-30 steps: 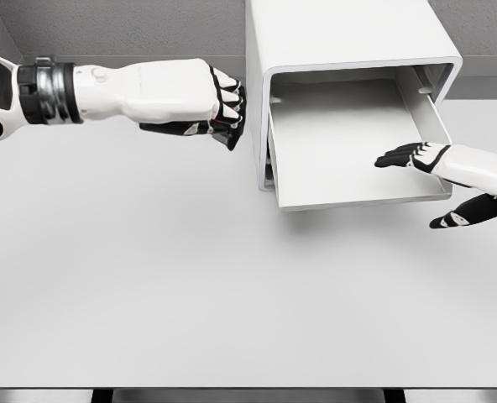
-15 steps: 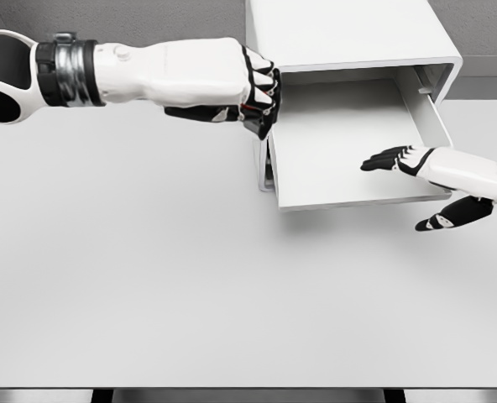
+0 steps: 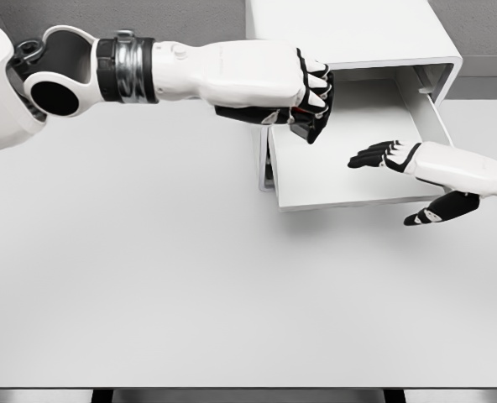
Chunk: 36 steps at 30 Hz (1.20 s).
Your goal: Slide open multi-storey tabletop storage cabinets and put open load switch and slide close multi-storey tabletop storage cabinets
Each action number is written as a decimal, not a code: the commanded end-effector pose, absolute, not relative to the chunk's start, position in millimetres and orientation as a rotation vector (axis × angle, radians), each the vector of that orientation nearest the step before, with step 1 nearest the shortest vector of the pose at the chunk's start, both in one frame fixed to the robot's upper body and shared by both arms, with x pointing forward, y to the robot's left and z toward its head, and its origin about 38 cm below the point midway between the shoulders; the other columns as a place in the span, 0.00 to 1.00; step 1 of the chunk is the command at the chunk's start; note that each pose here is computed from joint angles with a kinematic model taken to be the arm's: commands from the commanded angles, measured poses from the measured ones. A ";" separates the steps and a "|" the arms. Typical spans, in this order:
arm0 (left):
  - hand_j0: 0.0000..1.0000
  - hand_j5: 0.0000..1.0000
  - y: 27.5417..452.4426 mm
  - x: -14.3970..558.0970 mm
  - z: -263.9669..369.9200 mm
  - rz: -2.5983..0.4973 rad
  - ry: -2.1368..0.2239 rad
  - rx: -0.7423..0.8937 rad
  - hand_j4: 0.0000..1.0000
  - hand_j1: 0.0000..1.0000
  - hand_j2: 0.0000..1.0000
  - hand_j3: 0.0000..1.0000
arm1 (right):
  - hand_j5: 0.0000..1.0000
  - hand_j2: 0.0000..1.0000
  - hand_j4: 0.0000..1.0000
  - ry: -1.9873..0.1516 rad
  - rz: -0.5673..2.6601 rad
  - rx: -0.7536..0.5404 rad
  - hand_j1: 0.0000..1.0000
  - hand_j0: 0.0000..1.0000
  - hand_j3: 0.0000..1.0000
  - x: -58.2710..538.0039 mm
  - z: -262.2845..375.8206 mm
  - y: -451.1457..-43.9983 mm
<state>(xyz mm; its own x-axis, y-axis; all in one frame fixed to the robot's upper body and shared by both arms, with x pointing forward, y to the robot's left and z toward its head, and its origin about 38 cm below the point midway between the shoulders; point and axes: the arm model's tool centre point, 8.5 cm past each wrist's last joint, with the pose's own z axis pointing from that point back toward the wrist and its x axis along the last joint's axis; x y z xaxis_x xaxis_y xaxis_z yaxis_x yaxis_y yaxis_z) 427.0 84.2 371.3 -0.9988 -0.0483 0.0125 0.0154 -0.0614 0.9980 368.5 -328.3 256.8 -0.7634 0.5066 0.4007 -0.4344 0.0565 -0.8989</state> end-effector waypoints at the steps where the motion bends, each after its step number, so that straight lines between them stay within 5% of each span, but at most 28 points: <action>1: 0.36 0.36 74.4 432.9 368.2 -2.247 -2.117 0.023 0.36 0.36 0.36 0.36 | 1.00 1.00 1.00 -1.665 1.777 -0.077 1.00 1.00 1.00 368.7 257.9 -330.2; 36: 0.36 0.36 10.6 476.4 326.3 -2.297 -1.978 0.066 0.36 0.36 0.36 0.36 | 1.00 1.00 1.00 -1.643 1.778 -0.092 1.00 1.00 1.00 367.5 258.3 -337.6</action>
<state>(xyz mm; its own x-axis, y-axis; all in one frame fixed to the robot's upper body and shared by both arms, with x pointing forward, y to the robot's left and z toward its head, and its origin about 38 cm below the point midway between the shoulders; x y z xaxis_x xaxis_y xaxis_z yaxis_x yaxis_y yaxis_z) 476.7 13.6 325.5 -0.9931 -0.1129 0.0317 0.0489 -0.1530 0.9870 367.2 -337.3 257.2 -0.7524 0.5286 0.3931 -0.4373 0.0455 -0.8982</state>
